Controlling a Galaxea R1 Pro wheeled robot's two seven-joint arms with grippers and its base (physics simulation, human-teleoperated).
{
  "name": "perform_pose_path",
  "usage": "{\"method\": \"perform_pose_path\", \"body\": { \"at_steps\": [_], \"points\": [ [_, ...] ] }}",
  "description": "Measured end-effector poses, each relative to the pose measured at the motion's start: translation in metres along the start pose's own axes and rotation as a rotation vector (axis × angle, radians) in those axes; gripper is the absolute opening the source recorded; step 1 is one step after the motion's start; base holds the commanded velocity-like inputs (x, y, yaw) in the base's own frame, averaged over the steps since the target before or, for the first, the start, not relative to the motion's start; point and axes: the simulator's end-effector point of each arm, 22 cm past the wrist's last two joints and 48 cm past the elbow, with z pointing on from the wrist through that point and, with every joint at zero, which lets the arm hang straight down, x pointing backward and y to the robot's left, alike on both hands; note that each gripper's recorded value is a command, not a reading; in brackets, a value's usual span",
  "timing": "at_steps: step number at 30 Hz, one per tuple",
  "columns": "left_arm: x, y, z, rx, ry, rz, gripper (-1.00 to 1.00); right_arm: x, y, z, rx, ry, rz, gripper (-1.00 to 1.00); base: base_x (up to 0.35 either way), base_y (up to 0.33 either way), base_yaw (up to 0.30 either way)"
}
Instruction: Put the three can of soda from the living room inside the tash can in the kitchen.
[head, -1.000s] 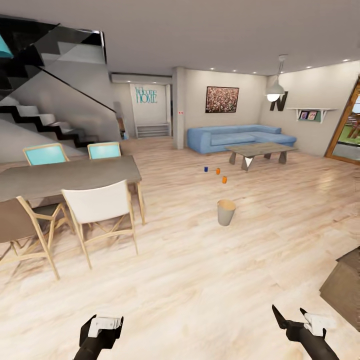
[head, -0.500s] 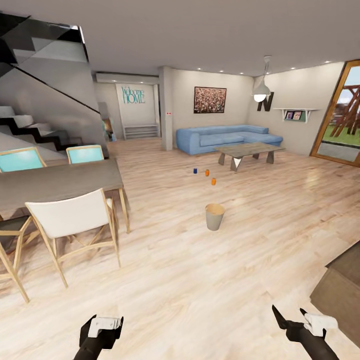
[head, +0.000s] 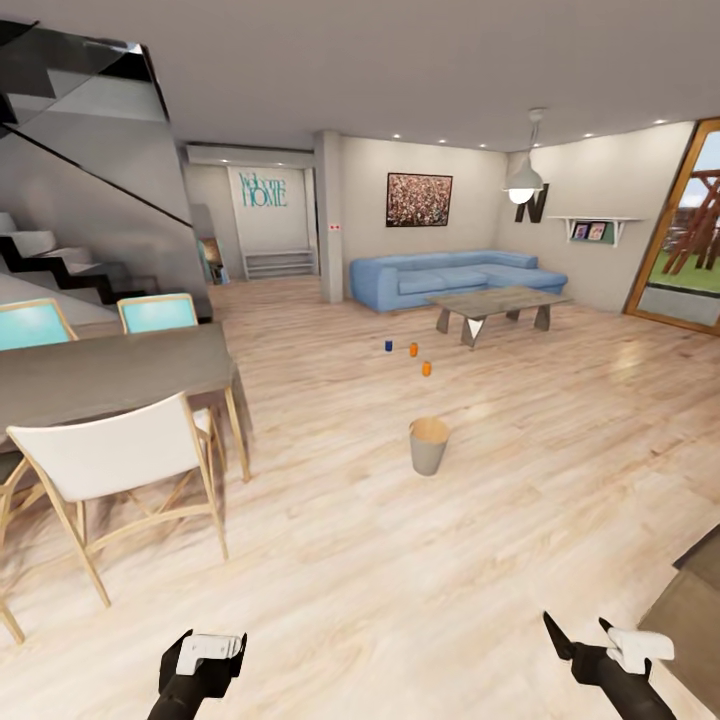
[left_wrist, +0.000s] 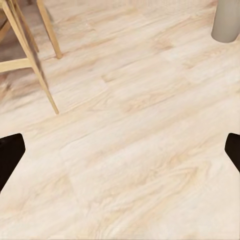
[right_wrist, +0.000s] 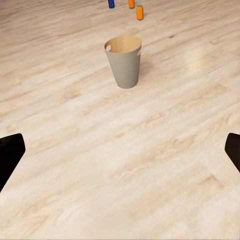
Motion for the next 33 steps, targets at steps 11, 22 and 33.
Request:
{"method": "perform_pose_path", "body": {
  "at_steps": [11, 22, 33],
  "points": [
    [-0.0004, 0.0, 0.0002, 0.0, -0.001, 0.002, 1.0, 0.0046, 0.0017, 0.0002, -0.006, 0.011, -0.003, 1.0, 0.312, -0.001, 0.0],
    [-0.0004, 0.0, 0.0002, 0.0, -0.001, 0.003, 1.0, 0.0051, 0.0021, 0.0002, -0.007, 0.013, -0.004, 1.0, 0.312, 0.0, 0.0],
    [-0.0003, 0.0, 0.0002, 0.0, -0.001, 0.002, 1.0, 0.005, 0.002, 0.0001, -0.008, 0.012, -0.007, 1.0, 0.311, -0.041, 0.0]
  ]
}}
